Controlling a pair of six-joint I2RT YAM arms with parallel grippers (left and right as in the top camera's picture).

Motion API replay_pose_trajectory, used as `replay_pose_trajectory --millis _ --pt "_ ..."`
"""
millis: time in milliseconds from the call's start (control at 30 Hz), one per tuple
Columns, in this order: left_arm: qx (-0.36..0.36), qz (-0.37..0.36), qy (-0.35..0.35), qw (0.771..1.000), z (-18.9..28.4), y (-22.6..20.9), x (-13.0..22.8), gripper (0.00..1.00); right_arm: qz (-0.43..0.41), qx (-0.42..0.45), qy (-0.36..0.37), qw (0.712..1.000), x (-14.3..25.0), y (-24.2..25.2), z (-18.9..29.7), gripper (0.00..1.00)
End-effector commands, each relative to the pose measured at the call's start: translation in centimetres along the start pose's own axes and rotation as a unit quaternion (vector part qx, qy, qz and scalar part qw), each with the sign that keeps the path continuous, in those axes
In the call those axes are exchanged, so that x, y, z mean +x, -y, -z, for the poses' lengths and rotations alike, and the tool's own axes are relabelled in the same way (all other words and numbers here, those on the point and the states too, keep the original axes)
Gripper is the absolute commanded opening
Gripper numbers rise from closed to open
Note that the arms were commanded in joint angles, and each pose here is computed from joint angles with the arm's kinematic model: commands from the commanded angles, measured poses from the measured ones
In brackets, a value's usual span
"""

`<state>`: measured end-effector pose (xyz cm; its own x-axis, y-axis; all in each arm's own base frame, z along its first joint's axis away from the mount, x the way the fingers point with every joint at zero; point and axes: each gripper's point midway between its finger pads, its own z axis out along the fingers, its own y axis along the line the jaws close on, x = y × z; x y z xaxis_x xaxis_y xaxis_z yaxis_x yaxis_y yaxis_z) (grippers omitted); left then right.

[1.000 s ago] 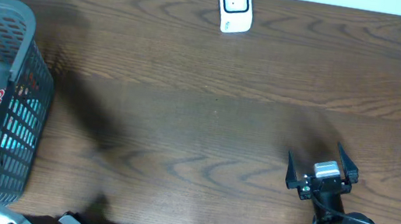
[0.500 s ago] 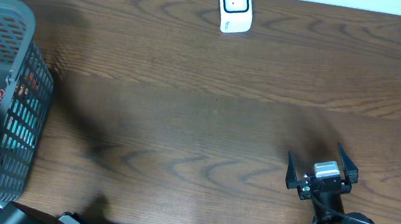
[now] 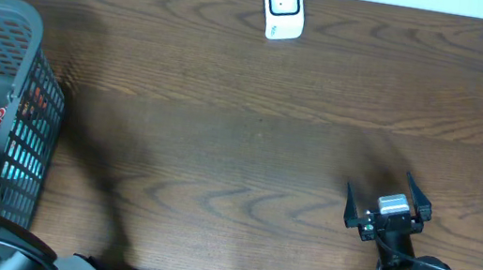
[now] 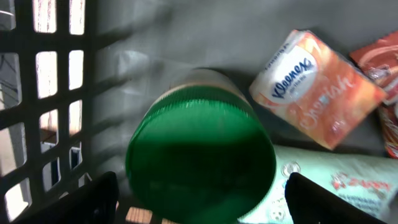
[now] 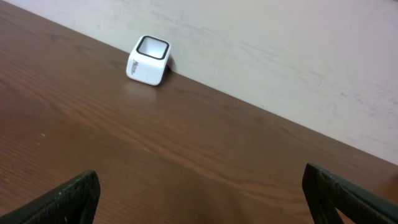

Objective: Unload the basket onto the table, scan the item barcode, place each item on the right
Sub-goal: 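Move the left gripper into the basket and grasp the green-lidded jar, then lift the jar out with the left gripper and set it mid-table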

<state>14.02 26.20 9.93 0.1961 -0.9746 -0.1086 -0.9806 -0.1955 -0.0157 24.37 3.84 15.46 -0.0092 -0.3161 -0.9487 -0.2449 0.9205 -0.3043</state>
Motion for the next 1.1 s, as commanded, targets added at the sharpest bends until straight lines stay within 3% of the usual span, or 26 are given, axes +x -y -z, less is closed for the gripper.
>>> replay_pose_trajectory --millis 0,967,1067 --pt "-0.030 -0.004 0.008 1.000 -0.8 -0.9 -0.5 0.86 -0.007 -0.006 -0.002 1.000 0.1 -0.3 0.0 0.99" --pt "-0.079 -0.021 -0.038 0.996 -6.4 -0.9 -0.4 0.86 -0.007 -0.006 -0.002 1.000 0.1 -0.3 0.0 0.99" --pt "-0.082 -0.023 -0.042 0.995 -6.7 -1.0 -0.3 0.81 -0.007 -0.006 -0.002 1.000 0.1 -0.3 0.0 0.99"
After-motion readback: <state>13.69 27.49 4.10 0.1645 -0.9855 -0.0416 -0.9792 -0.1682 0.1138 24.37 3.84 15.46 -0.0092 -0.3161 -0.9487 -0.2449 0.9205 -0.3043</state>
